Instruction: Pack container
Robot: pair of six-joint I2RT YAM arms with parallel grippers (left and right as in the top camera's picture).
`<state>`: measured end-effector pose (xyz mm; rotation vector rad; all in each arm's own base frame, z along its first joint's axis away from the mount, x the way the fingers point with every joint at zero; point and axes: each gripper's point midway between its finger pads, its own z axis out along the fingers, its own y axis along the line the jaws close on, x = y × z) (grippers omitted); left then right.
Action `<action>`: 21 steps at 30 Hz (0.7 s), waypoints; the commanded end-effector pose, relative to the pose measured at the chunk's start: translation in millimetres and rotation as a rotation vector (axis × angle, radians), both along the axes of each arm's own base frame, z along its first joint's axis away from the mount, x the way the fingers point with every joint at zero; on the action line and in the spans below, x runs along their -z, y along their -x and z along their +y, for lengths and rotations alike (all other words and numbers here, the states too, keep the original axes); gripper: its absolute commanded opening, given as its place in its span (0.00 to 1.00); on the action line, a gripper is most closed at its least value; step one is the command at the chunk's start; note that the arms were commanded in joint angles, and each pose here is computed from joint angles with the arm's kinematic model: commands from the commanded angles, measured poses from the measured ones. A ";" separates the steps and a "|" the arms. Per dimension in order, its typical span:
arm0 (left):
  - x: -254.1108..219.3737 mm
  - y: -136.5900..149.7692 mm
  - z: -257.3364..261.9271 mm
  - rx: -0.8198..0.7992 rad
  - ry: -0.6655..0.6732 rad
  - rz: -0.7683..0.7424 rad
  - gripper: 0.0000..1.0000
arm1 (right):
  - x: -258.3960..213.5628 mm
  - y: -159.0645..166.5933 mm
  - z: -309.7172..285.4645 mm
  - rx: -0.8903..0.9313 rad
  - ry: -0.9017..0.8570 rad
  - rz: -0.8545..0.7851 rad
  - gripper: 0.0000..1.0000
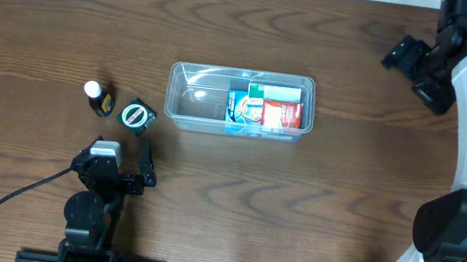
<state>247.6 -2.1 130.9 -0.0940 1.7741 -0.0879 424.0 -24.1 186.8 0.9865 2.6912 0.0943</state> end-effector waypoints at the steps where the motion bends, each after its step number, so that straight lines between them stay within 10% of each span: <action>1: 16.0 2.0 -1.4 0.013 -0.013 0.047 0.98 | -6.9 0.7 -2.9 0.038 -0.008 -0.017 0.99; 14: -23.7 4.2 -2.1 -0.043 0.248 0.052 0.98 | -6.9 0.5 -1.8 0.035 -0.008 -0.017 0.99; 21: -55.4 22.5 13.9 -0.173 0.177 0.473 0.98 | -6.9 0.5 -1.8 0.035 -0.008 -0.017 0.99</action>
